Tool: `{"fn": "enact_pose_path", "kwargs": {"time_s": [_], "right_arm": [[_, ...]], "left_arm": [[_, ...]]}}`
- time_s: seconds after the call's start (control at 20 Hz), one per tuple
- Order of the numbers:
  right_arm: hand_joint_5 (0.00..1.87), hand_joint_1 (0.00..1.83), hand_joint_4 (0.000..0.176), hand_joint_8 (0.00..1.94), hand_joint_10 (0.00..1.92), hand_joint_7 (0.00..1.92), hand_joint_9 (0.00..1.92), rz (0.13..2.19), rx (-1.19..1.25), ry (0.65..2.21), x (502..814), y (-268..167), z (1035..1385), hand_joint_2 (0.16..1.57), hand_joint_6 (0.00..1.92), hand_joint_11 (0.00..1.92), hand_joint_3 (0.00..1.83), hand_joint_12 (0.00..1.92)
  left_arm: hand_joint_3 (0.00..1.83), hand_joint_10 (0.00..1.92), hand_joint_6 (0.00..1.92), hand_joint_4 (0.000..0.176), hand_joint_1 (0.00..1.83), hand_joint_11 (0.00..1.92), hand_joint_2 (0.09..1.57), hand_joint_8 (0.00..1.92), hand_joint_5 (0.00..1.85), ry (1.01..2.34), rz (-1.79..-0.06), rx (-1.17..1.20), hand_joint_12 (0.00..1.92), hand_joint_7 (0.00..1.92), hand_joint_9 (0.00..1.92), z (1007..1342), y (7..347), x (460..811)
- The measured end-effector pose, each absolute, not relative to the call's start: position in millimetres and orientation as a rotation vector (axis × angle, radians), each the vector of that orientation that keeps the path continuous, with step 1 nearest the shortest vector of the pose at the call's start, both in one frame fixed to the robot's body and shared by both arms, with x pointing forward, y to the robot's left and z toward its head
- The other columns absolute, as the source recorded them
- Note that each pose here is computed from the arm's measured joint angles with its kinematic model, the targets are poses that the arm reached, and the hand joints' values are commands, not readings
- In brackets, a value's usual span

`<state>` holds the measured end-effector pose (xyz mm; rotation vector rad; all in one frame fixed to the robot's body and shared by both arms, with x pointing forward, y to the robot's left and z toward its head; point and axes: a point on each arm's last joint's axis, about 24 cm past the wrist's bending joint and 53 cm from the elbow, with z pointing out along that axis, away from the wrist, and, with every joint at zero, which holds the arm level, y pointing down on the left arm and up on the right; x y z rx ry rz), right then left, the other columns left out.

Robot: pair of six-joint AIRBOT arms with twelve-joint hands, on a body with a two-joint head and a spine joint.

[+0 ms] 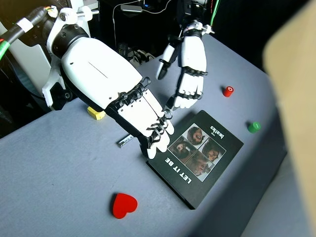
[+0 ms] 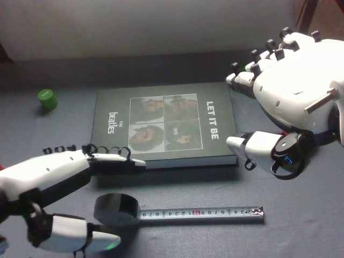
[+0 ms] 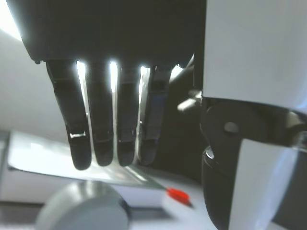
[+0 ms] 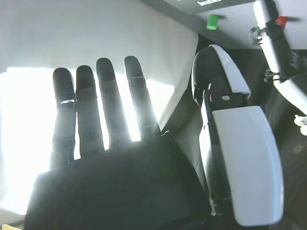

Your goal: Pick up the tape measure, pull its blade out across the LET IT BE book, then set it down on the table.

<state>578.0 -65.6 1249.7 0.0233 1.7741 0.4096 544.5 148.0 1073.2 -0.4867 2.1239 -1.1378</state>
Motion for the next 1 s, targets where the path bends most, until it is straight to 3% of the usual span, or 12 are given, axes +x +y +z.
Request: {"fn": "enact_pose_path", "kwargs": {"time_s": [0.3,1.0], "right_arm": [[0.28,0.22,0.052,0.00,0.00,0.30,0.25,0.413,0.020,1.774,577.2,-64.6,1249.8,1.23,0.00,0.00,0.00,0.95],[0.26,0.22,0.053,0.00,0.00,0.29,0.25,0.414,0.020,1.775,577.1,-64.5,1249.7,1.24,0.00,0.00,0.00,0.85]], "left_arm": [[0.00,0.00,0.00,0.000,1.09,0.09,0.99,0.00,0.34,2.152,-1.146,-0.532,0.70,0.34,0.31,1055.7,140.7,547.0],[0.00,0.00,0.00,0.000,1.12,0.12,0.98,0.00,0.36,2.197,-1.088,-0.529,0.72,0.36,0.33,1023.6,153.0,547.9]]}}
